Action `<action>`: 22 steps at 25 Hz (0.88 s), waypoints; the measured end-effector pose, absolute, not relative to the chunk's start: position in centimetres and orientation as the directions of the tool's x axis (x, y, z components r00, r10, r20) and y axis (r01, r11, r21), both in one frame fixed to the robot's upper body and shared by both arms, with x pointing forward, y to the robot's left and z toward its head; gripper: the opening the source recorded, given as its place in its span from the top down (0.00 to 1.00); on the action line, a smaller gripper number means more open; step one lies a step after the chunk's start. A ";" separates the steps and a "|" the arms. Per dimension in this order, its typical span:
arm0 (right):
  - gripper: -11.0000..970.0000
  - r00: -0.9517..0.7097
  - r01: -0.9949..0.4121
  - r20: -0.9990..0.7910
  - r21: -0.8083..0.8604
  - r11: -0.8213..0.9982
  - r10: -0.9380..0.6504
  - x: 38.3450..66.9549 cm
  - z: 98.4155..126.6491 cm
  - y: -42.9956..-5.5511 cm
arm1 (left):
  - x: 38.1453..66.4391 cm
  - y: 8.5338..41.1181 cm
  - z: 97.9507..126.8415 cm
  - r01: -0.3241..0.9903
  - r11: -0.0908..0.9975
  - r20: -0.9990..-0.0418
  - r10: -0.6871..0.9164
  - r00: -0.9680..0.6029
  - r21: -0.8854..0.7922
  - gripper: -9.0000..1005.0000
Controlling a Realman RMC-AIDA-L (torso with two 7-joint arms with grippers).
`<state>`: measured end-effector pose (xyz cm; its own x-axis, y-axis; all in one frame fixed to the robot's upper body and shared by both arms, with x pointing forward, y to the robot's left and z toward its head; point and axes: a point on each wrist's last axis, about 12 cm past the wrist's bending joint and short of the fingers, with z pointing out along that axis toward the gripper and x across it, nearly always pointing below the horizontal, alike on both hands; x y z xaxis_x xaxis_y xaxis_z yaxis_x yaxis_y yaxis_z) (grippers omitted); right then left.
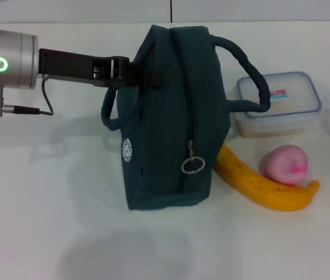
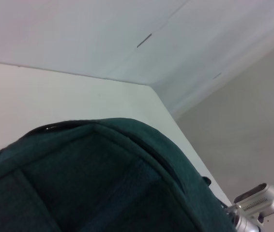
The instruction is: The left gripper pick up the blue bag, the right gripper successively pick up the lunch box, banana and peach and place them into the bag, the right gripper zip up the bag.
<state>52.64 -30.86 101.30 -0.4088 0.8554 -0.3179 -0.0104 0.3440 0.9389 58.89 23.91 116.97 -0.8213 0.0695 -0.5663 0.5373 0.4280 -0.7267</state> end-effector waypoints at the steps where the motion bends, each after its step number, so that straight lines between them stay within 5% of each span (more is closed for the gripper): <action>1: 0.60 -0.405 -0.017 -0.304 0.945 0.326 0.862 52.7 101.5 -30.8 | 58.9 23.9 117.0 0.540 0.427 -0.568 0.071 -0.820 -0.725 0.94; 22: 0.61 -0.438 0.032 -0.212 0.968 0.251 0.874 54.9 102.0 -28.6 | 58.5 23.6 116.9 0.580 0.395 -0.600 0.087 -0.796 -0.713 0.94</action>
